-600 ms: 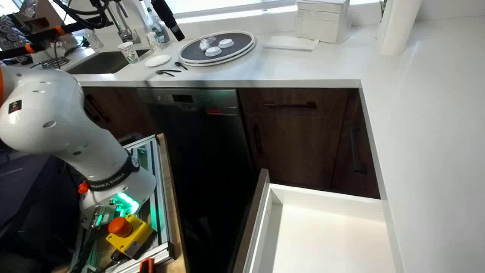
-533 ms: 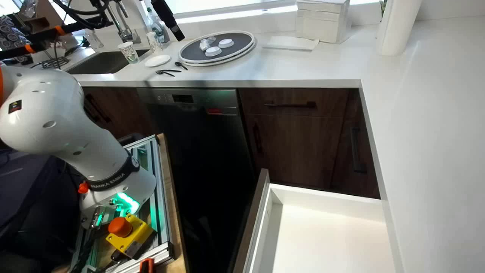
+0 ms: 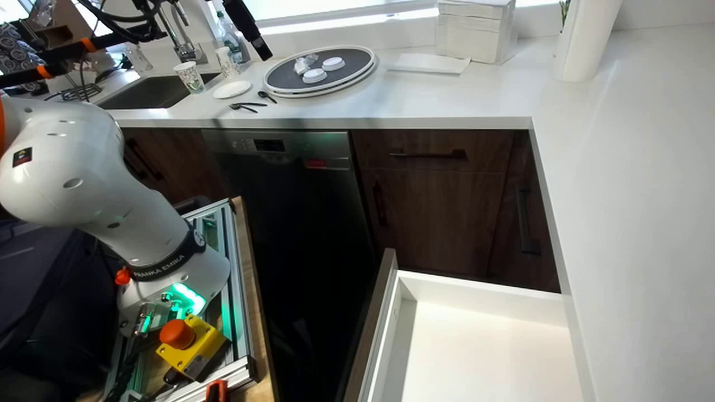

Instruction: Open the top cabinet drawer

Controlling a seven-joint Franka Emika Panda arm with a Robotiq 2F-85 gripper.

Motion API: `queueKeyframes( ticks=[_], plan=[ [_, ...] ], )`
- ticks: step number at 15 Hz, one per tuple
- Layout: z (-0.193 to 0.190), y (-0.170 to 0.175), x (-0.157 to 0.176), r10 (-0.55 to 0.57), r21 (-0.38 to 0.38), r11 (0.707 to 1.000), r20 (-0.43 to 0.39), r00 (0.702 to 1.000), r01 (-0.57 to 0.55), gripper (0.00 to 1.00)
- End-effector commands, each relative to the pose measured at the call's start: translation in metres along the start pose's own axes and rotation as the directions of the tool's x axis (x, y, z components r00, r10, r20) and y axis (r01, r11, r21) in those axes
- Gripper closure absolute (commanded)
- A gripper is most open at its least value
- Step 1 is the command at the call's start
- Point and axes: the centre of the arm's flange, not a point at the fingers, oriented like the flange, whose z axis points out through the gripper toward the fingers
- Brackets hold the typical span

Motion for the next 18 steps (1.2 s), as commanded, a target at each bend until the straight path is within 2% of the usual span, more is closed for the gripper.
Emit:
queueKeyframes(
  ticks=[1, 3, 4, 5, 7, 9, 10, 11, 13, 16, 18],
  plan=[
    [0.027, -0.001, 0.008, -0.010, -0.054, 0.998, 0.007, 1.000, 0.010, 0.00],
    [0.056, -0.002, 0.014, -0.071, -0.114, 0.991, -0.060, 0.996, 0.064, 0.00],
    [0.075, -0.001, 0.021, -0.116, -0.109, 0.989, -0.143, 0.983, 0.101, 0.00],
    [0.088, -0.002, 0.027, -0.148, -0.124, 0.984, -0.175, 0.973, 0.127, 0.00],
    [0.119, 0.002, 0.039, -0.174, -0.067, 0.985, -0.267, 0.948, 0.161, 0.00],
    [0.129, 0.007, 0.050, -0.180, 0.000, 0.981, -0.381, 0.907, 0.195, 0.00],
    [0.129, 0.011, 0.057, -0.181, 0.013, 0.979, -0.409, 0.894, 0.204, 0.00],
    [0.129, 0.016, 0.064, -0.208, 0.009, 0.972, -0.423, 0.882, 0.234, 0.00],
    [0.142, 0.030, 0.076, -0.298, -0.038, 0.950, -0.402, 0.866, 0.310, 0.00],
    [0.194, 0.061, 0.087, -0.443, -0.093, 0.895, -0.296, 0.846, 0.436, 0.00],
    [0.235, 0.083, 0.088, -0.518, -0.112, 0.855, -0.255, 0.817, 0.507, 0.00]
  ],
)
